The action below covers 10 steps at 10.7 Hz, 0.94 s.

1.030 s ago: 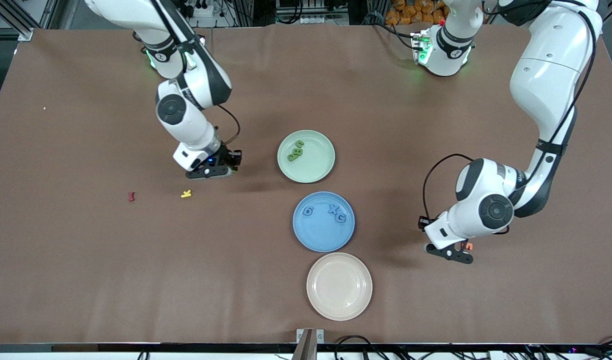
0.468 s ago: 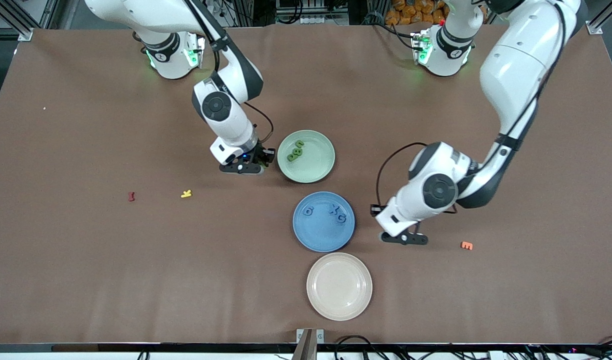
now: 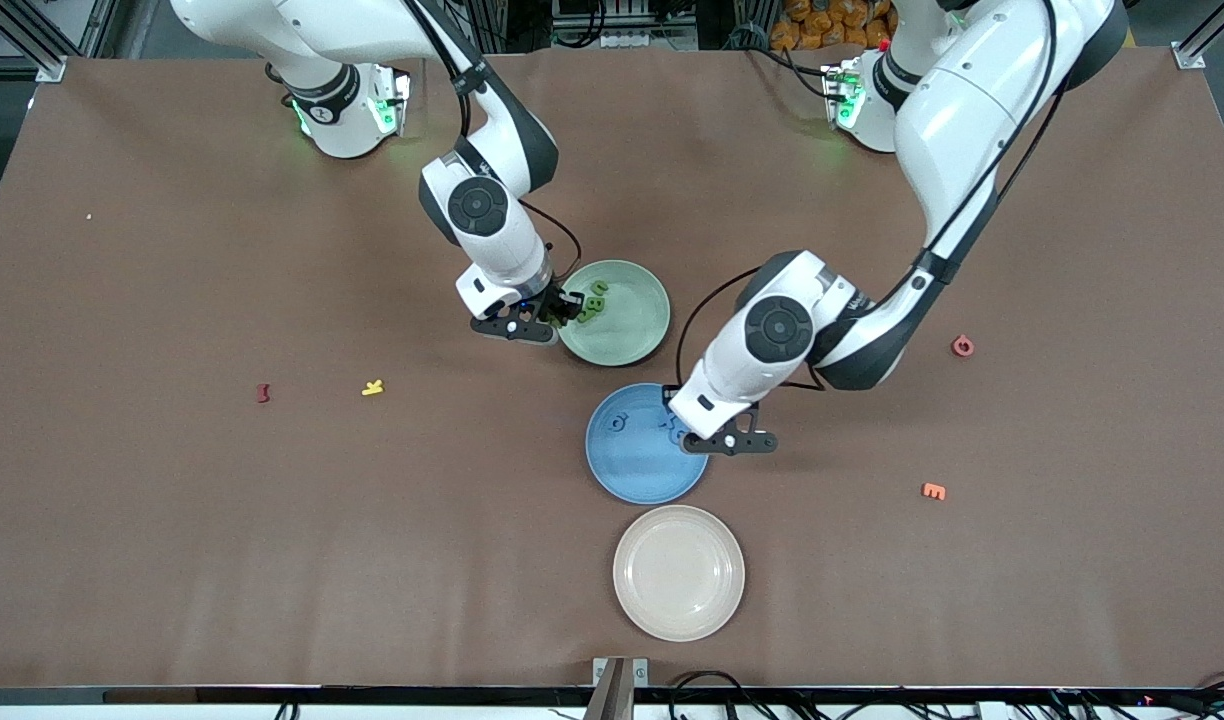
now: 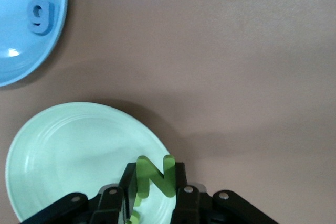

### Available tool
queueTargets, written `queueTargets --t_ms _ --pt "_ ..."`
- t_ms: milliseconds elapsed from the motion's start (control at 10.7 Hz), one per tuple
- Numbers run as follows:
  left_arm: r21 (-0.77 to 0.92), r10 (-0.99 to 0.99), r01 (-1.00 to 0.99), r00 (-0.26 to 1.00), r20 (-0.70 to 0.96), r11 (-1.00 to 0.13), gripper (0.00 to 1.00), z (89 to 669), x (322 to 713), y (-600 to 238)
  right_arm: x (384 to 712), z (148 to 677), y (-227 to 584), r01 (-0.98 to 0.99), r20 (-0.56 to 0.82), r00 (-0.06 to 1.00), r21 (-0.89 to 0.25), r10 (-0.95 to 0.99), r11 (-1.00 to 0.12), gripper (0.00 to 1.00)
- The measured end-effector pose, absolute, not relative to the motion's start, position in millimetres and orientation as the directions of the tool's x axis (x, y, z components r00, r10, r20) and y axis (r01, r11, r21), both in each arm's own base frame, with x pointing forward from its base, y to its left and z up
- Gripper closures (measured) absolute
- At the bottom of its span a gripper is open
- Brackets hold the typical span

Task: Sort letters by color into matching plates
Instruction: 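Drop m on the blue plate while the right gripper drops N on green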

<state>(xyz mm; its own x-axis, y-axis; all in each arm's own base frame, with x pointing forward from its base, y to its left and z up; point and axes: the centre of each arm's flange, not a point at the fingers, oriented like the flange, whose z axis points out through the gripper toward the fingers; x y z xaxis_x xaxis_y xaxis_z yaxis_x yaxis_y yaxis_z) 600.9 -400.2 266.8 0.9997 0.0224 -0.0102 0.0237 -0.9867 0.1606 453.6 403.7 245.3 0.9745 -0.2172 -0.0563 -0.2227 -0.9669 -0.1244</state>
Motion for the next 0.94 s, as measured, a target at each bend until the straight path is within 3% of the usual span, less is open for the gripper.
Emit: queueTargets --t_ms 281,655,936 --pt "0.251 0.098 0.080 0.993 0.063 -0.965 0.59 264 603 -420 452 246 416 -0.258 -0.059 0.966 -0.124 -0.252 -0.958 0.68" --pt "0.233 0.139 0.104 0.981 0.137 -0.967 0.56 240 601 -432 420 231 444 -0.242 -0.089 0.968 -0.088 -0.234 -0.966 0.68" --pt "0.213 0.119 0.081 0.978 0.173 -0.974 0.16 241 600 -440 406 206 453 -0.226 -0.102 0.970 -0.057 -0.219 -0.973 0.68"
